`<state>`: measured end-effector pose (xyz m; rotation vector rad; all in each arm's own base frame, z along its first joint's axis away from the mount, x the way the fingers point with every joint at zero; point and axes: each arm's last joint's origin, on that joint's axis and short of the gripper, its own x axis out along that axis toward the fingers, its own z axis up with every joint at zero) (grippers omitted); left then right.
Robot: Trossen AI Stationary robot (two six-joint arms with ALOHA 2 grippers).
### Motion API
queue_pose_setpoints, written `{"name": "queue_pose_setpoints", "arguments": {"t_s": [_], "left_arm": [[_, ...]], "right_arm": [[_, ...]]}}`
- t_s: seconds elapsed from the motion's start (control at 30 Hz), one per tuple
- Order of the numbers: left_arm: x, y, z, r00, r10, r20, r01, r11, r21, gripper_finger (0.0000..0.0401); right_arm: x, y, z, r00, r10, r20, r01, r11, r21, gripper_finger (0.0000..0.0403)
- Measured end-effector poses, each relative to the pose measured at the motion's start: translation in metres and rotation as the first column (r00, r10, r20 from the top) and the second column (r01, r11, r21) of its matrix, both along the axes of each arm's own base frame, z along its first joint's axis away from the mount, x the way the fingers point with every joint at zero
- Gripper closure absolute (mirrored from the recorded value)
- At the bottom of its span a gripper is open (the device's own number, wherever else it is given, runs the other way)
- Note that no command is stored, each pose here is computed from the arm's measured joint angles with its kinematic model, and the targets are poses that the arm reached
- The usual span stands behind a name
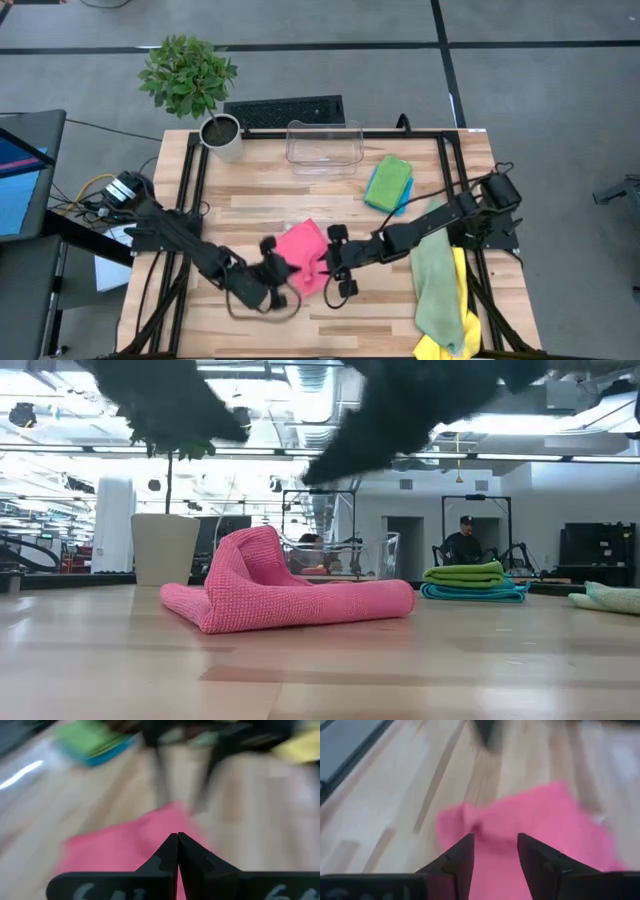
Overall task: Fold microfiber towels
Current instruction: Fold pink microfiber towel
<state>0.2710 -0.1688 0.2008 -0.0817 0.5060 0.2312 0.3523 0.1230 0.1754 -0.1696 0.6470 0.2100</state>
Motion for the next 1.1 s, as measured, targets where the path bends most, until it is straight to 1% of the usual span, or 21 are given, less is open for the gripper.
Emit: {"name": "queue_pose_setpoints", "arguments": {"t_s": [0.1,0.17,0.23,0.3,0.43,0.6,0.73,0.77,0.83,0.9,0.97,1.1], "left_arm": [[0.009,-0.014,-0.012,0.995,-0.099,0.025,0.099,0.995,0.001,0.0401],[0.017,-0.017,-0.023,0.991,-0.133,0.024,0.133,0.991,-0.01,0.0401],[0.024,-0.019,-0.035,0.985,-0.175,0.006,0.175,0.984,-0.038,0.0401],[0.033,-0.022,-0.04,0.982,-0.187,-0.021,0.186,0.982,-0.042,0.0401],[0.045,-0.03,-0.037,0.979,-0.181,-0.093,0.181,0.983,-0.017,0.0401],[0.051,-0.034,-0.042,0.959,-0.097,-0.265,0.107,0.994,0.025,0.0401],[0.052,-0.033,-0.056,0.944,-0.035,-0.327,0.061,0.996,0.071,0.0401],[0.05,-0.031,-0.059,0.942,-0.003,-0.334,0.034,0.996,0.087,0.0401],[0.049,-0.029,-0.06,0.943,0.055,-0.329,-0.03,0.996,0.081,0.0401],[0.042,-0.03,-0.061,0.933,0.104,-0.344,-0.083,0.994,0.075,0.0401],[0.037,-0.034,-0.062,0.932,0.127,-0.34,-0.112,0.992,0.063,0.0401],[0.029,-0.042,-0.063,0.932,0.132,-0.336,-0.121,0.991,0.055,0.0401]], "right_arm": [[-0.011,0.001,-0.024,1.0,-0.008,0.002,0.008,1.0,0.028,0.0242],[-0.013,0.001,-0.034,1.0,-0.02,0.025,0.018,0.998,0.056,0.0248],[-0.01,0.001,-0.044,0.999,-0.032,0.034,0.03,0.997,0.073,0.0254],[-0.009,0.001,-0.053,0.999,-0.035,0.008,0.034,0.997,0.064,0.0259],[-0.008,0.002,-0.068,0.999,-0.041,-0.035,0.043,0.997,0.06,0.0268],[-0.008,0.002,-0.077,0.997,-0.05,-0.062,0.054,0.997,0.058,0.0273],[-0.008,0.002,-0.076,0.997,-0.05,-0.06,0.053,0.997,0.059,0.0274],[-0.008,0.002,-0.076,0.997,-0.05,-0.06,0.053,0.997,0.059,0.0275],[-0.008,0.002,-0.076,0.997,-0.05,-0.061,0.054,0.997,0.059,0.0275],[-0.008,0.002,-0.077,0.997,-0.05,-0.064,0.053,0.997,0.057,0.0275],[-0.008,0.002,-0.077,0.996,-0.049,-0.071,0.053,0.997,0.054,0.0275],[-0.009,0.002,-0.075,0.997,-0.045,-0.068,0.048,0.998,0.049,0.0275]]}}
